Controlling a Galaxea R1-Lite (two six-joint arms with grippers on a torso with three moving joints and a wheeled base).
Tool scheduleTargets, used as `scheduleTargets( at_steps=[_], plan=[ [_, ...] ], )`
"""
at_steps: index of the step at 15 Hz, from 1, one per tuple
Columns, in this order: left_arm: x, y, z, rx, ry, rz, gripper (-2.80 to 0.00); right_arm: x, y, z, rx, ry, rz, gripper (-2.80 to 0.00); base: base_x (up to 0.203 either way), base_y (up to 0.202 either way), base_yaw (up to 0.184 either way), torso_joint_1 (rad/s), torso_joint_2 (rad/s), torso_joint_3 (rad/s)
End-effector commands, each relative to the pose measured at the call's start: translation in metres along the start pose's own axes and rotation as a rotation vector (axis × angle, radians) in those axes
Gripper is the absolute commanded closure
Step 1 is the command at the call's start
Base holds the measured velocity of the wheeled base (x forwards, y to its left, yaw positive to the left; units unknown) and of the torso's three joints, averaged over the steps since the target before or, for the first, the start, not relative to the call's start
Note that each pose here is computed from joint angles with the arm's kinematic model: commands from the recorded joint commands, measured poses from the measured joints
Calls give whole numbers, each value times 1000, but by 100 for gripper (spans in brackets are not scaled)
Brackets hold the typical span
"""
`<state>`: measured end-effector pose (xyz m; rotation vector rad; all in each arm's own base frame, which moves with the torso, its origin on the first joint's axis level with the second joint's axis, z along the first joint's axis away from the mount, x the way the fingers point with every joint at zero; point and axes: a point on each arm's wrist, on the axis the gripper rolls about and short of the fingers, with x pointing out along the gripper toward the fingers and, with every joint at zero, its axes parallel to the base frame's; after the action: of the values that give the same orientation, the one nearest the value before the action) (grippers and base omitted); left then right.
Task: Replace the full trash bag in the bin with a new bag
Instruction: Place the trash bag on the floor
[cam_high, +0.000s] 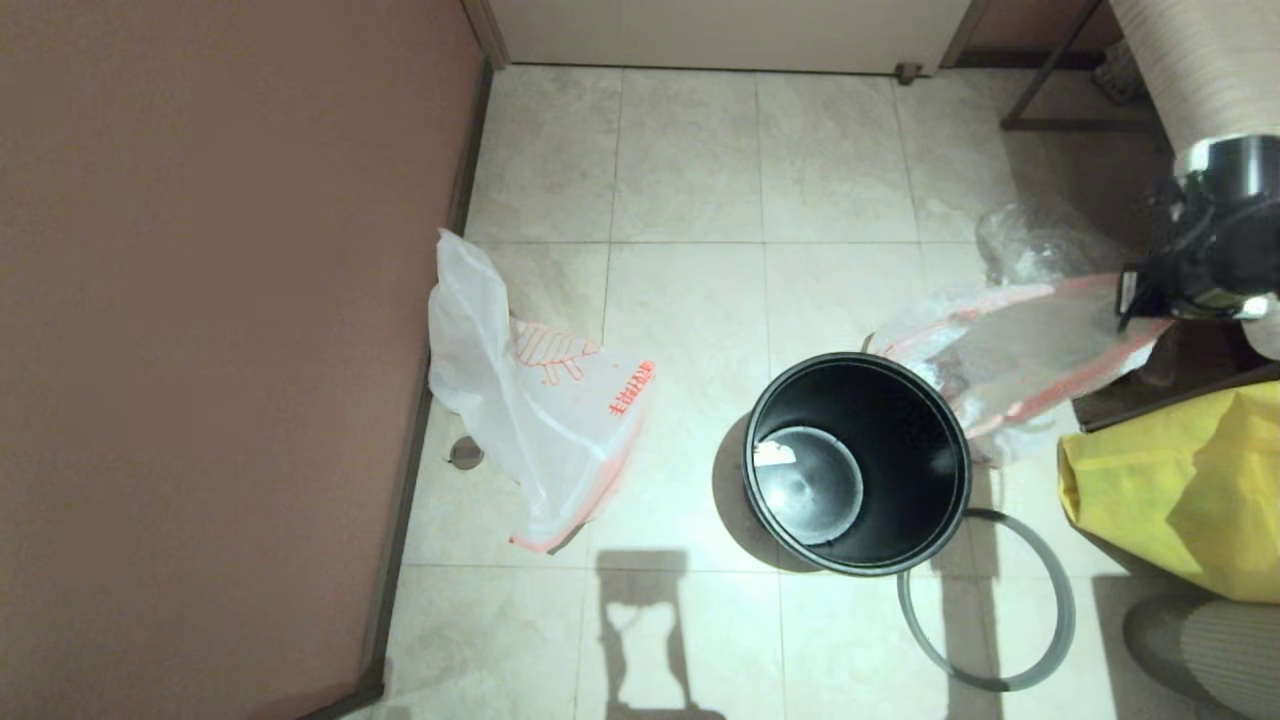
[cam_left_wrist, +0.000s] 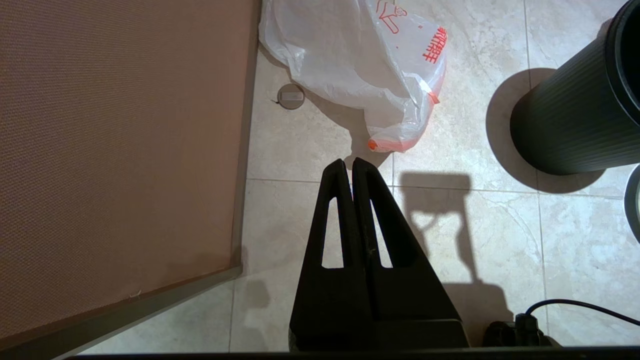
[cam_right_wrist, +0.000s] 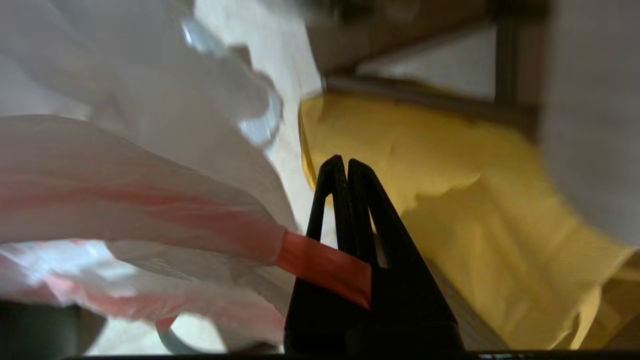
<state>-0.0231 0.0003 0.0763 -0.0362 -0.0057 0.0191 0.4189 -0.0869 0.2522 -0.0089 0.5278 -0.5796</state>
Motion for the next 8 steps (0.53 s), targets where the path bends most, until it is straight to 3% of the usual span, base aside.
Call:
scheduleTargets(
  at_steps=[1,4,5,7,8],
  plan=[
    [0,0,0,-1,2,1,0,25,7,-26,-32,148,-19,-280,0,0,0,0,0,0],
    [0,0,0,-1,2,0,0,-26,-10,-17,-9,230,27,-280,0,0,0,0,0,0],
    [0,0,0,-1,1,1,0,-48,-17,-15,13,281,132,-280,0,0,0,0,0,0],
    [0,0,0,-1,1,1,0,-93,-37,-14,91,403,425,-280,0,0,0,0,0,0],
    [0,0,0,-1,1,0,0,-109,-49,-19,123,488,477,-280,0,0,0,0,0,0]
  ],
)
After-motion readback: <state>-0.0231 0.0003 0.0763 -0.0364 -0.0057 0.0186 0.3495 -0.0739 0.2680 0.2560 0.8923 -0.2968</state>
